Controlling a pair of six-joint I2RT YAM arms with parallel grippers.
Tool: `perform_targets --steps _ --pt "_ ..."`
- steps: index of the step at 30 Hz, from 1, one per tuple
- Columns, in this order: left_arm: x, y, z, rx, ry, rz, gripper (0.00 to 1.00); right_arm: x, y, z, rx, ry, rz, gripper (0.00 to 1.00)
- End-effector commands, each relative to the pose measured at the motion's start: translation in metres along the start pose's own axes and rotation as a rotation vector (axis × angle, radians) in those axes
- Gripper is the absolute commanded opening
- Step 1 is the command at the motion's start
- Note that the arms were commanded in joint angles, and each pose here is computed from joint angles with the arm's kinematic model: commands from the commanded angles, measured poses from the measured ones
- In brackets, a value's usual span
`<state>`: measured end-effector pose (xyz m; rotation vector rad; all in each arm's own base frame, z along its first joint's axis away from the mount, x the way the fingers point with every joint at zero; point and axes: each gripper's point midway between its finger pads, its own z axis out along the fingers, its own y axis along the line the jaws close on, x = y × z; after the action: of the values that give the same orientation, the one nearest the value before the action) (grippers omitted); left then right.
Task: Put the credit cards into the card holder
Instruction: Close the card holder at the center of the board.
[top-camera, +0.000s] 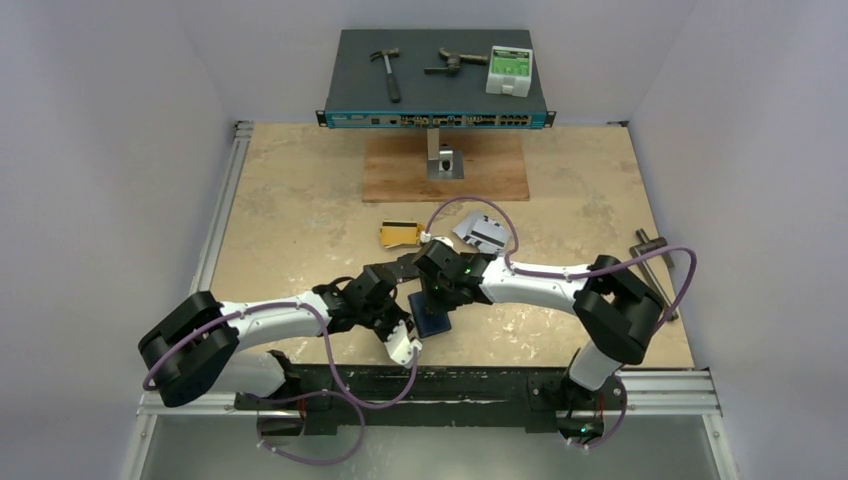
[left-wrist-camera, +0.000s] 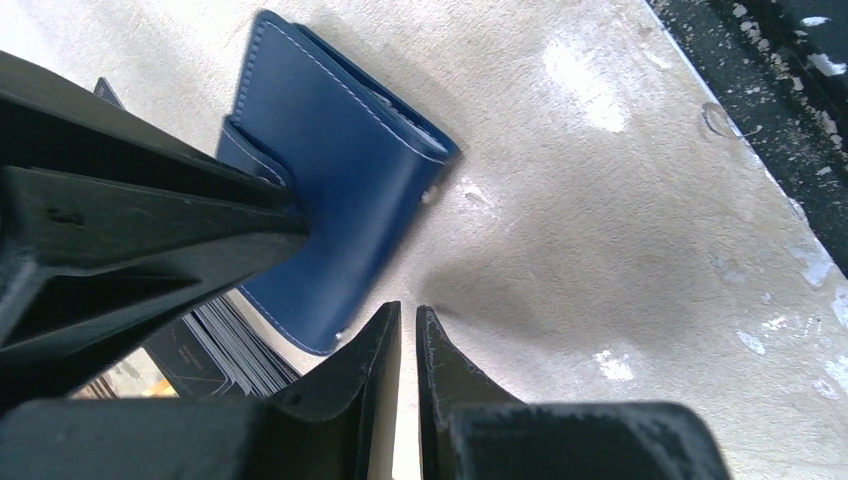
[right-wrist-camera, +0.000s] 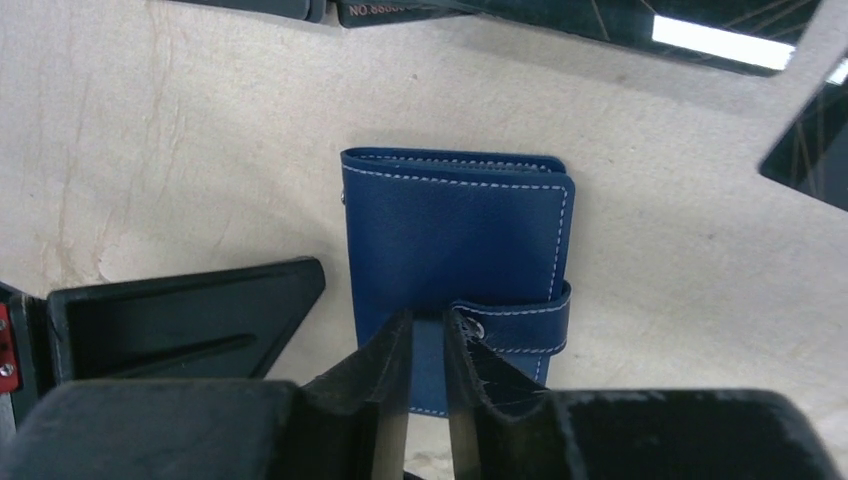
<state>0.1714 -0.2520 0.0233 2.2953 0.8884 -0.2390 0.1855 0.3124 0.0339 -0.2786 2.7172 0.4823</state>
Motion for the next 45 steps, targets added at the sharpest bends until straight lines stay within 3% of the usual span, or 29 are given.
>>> perform_targets --steps 1,5,10,17,23,32,45 --pt "-0.005 -0.007 0.0 0.019 -0.023 -0.016 0.1 -0.021 -0.002 -0.025 0.031 -0.058 -0.018 0.22" --pt "-0.005 -0.007 0.0 0.017 -0.026 -0.018 0.1 -0.029 0.004 -0.042 0.014 -0.08 -0.033 0.38" --pt "-0.006 -0.004 0.0 0.011 -0.027 -0.017 0.1 -0.032 0.002 -0.054 0.024 -0.094 -0.032 0.46" --pt "-0.009 0.003 -0.002 0.0 -0.032 -0.021 0.1 -0.024 -0.019 -0.043 0.119 -0.068 -0.062 0.42" --pt "-0.011 0.006 -0.004 -0.006 -0.038 -0.024 0.1 -0.03 -0.029 -0.029 0.207 -0.064 -0.107 0.31" --pt "-0.016 0.014 -0.006 -0.007 -0.051 -0.018 0.1 -0.031 -0.02 -0.021 0.191 -0.054 -0.151 0.44" --pt "-0.024 0.024 0.002 -0.015 -0.063 0.033 0.13 -0.012 -0.024 -0.01 0.209 0.005 -0.159 0.38"
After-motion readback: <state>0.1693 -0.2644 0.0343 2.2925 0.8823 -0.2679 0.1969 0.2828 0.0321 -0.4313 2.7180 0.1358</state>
